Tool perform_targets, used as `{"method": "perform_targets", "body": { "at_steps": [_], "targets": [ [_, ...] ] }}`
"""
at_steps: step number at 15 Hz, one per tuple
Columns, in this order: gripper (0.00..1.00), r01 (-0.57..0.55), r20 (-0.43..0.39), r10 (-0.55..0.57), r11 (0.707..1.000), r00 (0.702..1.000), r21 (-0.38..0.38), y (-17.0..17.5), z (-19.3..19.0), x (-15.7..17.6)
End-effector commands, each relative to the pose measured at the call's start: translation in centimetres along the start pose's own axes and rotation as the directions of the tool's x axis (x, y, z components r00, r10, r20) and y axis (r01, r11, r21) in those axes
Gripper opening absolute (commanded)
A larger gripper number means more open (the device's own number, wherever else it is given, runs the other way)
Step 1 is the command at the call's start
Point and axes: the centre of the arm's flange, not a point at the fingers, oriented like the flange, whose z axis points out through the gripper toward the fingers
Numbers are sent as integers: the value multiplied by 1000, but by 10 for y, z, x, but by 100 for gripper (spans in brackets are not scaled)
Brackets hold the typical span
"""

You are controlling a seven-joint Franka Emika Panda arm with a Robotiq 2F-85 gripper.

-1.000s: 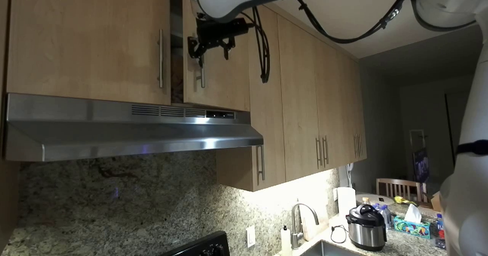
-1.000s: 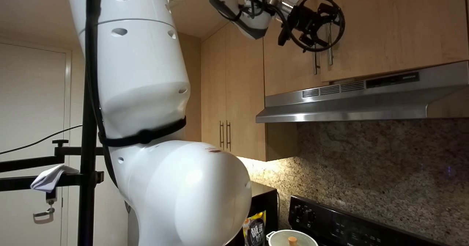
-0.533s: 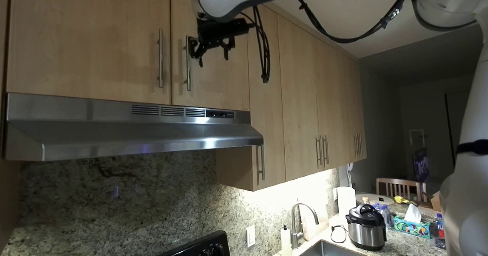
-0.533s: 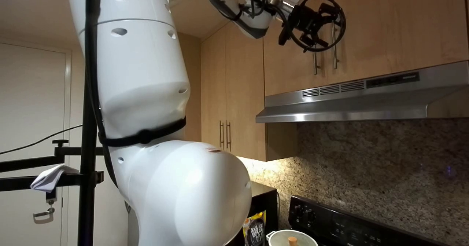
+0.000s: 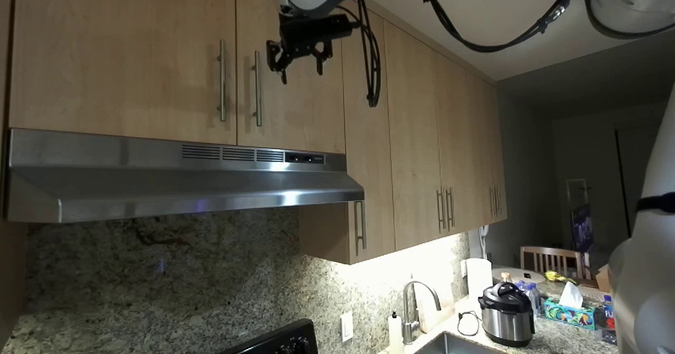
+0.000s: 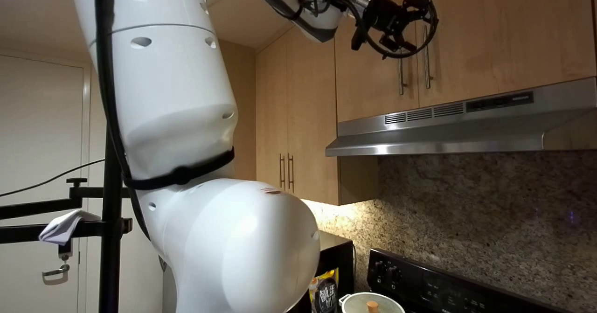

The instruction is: Open the right door of the cabinet

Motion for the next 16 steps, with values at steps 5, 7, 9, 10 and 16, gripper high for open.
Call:
{"method": "perform_targets", "body": {
  "at_steps": [5, 7, 9, 10, 16],
  "targets": [
    [100, 29, 72, -25, 999, 997, -47, -4, -12, 3],
    [100, 40, 48, -38, 998, 998, -45, -12, -15, 13],
    [100, 58, 26, -58, 998, 998, -19, -22, -15, 22],
    [100, 62, 19, -62, 998, 998, 5, -28, -15, 25],
    [100, 50, 21, -50, 998, 999, 24, -40, -17, 19]
  ]
}}
